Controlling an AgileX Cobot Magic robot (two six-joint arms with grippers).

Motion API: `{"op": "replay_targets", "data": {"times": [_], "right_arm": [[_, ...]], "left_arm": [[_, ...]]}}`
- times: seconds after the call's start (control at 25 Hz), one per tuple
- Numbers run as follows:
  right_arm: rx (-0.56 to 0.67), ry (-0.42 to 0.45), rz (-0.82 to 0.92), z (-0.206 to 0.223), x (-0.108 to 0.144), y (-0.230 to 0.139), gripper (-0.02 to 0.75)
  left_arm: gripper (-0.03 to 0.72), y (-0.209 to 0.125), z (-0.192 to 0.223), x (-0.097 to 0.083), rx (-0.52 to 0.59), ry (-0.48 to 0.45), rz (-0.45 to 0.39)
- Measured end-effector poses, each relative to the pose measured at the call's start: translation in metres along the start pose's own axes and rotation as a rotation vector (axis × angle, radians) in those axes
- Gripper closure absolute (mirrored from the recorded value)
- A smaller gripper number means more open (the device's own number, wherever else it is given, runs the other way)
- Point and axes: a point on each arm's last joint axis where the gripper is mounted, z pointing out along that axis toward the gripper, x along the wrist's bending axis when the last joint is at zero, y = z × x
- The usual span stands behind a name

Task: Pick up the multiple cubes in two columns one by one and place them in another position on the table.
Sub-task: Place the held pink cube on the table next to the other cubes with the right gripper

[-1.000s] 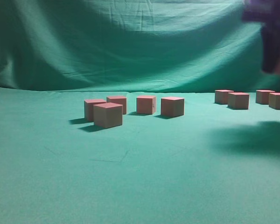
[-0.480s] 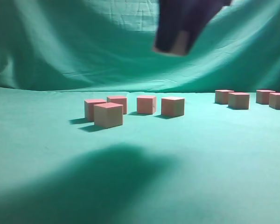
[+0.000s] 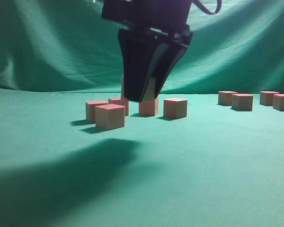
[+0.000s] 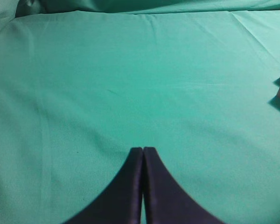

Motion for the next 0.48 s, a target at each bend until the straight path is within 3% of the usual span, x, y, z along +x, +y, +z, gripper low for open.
{"op": "replay_targets", "data": {"times": [0.48], "right_arm": [[0.053,-0.001,-0.014,0.034,-0.012,0.019,0.478]], "left_arm": [[0.688,0.000,0.000,0.000,0.000,0.000,0.000]]}}
